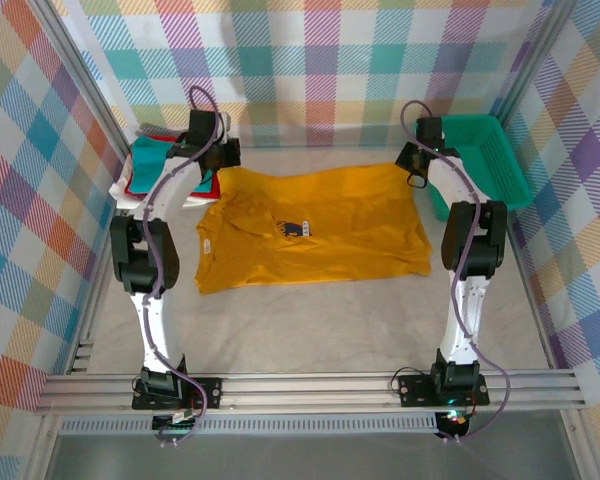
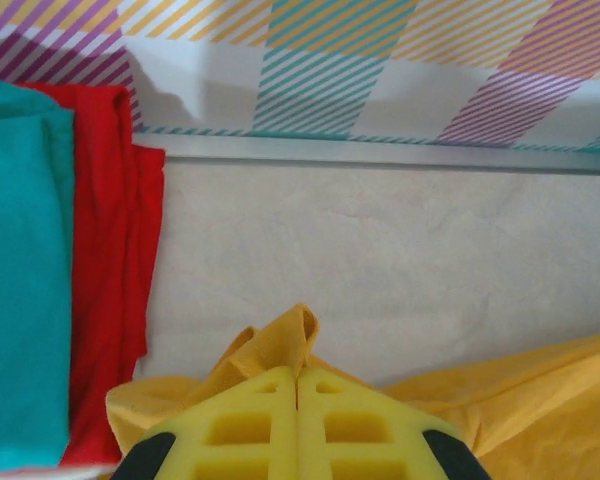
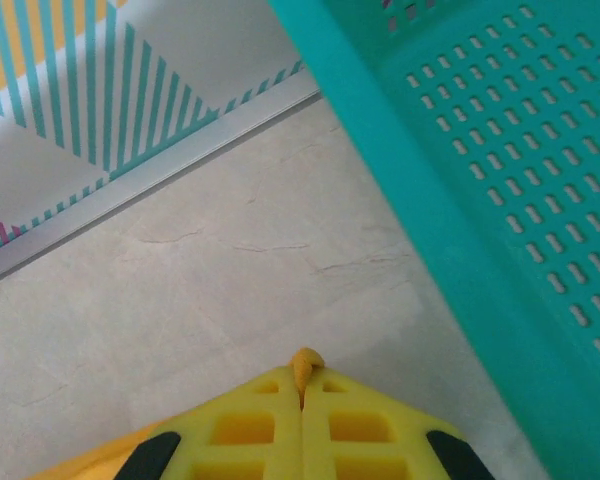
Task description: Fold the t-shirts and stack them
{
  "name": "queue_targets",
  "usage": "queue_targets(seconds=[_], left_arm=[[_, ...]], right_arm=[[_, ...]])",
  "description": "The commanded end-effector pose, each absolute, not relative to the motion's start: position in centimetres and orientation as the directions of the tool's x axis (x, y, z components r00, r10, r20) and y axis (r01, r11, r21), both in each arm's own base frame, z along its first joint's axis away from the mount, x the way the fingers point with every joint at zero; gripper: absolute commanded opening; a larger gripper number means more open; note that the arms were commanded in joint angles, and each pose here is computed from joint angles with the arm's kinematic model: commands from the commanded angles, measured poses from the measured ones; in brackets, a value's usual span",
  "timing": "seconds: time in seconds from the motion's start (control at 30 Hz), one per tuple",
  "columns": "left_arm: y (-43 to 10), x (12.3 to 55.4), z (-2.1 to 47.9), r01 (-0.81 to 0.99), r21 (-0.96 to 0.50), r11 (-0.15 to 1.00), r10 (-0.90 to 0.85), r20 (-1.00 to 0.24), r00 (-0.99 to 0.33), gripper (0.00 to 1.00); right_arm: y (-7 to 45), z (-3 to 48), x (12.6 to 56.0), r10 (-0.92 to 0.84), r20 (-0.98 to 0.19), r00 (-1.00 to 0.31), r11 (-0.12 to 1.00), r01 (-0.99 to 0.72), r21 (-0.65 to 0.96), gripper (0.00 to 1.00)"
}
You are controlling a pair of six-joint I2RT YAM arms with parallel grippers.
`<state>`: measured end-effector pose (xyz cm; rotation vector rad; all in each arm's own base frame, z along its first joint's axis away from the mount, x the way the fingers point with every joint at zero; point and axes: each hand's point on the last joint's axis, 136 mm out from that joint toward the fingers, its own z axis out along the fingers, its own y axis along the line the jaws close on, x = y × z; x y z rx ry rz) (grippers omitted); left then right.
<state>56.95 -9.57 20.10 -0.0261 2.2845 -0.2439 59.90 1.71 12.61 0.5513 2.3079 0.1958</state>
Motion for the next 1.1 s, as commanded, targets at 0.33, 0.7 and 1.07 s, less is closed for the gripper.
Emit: queue_targets(seconds=[0.33, 0.7, 1.07], left_arm=[[-7.3, 49.5, 20.5, -0.053, -0.13, 0.99, -0.133, -0.749, -0.649, 0.0], [-9.0, 43.6, 17.2, -0.048, -0.131, 0.99, -0.124, -0.673, -0.729, 0.05], [-9.3, 35.2, 14.7, -0.071, -0.163, 0.984, -0.158, -0.619, -0.769, 0.37]], right_arm=[[1.4, 13.7, 57.7, 0.46, -0.645, -0.61, 0.888, 0.314, 0.337, 0.0], [2.1, 11.4, 51.0, 0.536, -0.516, -0.668, 0.843, 0.389, 0.372, 0.2], [3.4, 11.7, 42.7, 0.517, -0.465, -0.718, 0.848, 0.357, 0.392, 0.43]])
